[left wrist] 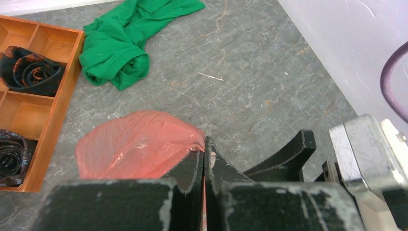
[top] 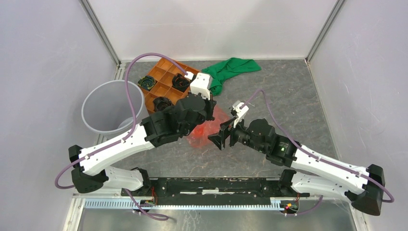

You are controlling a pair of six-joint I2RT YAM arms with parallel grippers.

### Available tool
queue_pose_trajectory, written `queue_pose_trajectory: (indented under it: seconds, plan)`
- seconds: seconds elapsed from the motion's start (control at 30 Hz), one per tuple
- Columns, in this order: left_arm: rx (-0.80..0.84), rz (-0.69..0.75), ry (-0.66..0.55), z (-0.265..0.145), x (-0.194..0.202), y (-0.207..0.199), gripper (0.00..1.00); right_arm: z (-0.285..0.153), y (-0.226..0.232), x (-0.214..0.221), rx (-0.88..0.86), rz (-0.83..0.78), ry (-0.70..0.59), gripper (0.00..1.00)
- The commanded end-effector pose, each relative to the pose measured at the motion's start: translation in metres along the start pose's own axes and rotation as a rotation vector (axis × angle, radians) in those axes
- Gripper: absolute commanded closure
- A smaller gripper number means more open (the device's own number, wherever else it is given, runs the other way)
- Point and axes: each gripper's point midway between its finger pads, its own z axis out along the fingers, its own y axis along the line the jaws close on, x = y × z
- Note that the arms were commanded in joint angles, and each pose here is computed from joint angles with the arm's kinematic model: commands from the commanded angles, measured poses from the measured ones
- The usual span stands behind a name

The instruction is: Put the trash bags into the trash bin

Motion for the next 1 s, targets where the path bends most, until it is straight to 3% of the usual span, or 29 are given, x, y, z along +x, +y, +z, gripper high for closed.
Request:
queue_pose_trajectory:
  seconds: [0.0,0.2,0.37,0.4,0.43,0.47,0.5,0.6,0.67,0.73,0.97]
  plan:
    - [-0.029,-0.101,-0.057,0.0,-0.022,0.0,0.98,0.008,0.016,-0.025,-0.003,0.138,-0.139,0.14]
    - [-0.024,-0.114,-0.06,0.0,-0.025,-0.002,0.98,0.018,-0.015,-0.019,0.189,0.183,-0.2,0.22]
    - [-0.017,-0.111,-0.049,0.0,-0.024,-0.004,0.98,0.032,-0.03,-0.01,0.287,0.144,-0.17,0.34]
    - [-0.02,-0.108,-0.046,-0.001,-0.023,-0.002,0.98,0.03,-0.04,-0.005,0.332,0.13,-0.167,0.43]
    - [-0.023,-0.103,-0.043,-0.002,-0.022,0.0,0.96,0.028,-0.047,-0.002,0.369,0.117,-0.165,0.66]
    - [-0.018,-0.097,-0.041,-0.005,-0.022,0.001,0.91,0.022,-0.057,0.002,0.422,0.117,-0.161,0.93]
    - [-0.011,-0.083,-0.038,-0.007,-0.02,0.002,0.83,0.016,-0.065,0.003,0.458,0.118,-0.159,1.0]
    - [-0.004,-0.029,-0.007,-0.015,-0.007,0.012,0.25,0.003,-0.075,0.005,0.444,0.118,-0.155,1.0]
    - [-0.017,-0.008,0.017,-0.022,0.005,0.023,0.06,-0.005,-0.085,0.006,0.41,0.146,-0.147,1.0]
    - [0.007,-0.012,0.041,-0.031,0.019,0.029,0.0,-0.012,-0.095,0.006,0.379,0.175,-0.128,1.0]
    - [0.203,-0.184,0.125,-0.061,0.087,0.028,0.0,-0.043,-0.106,-0.026,0.388,0.108,-0.101,1.0]
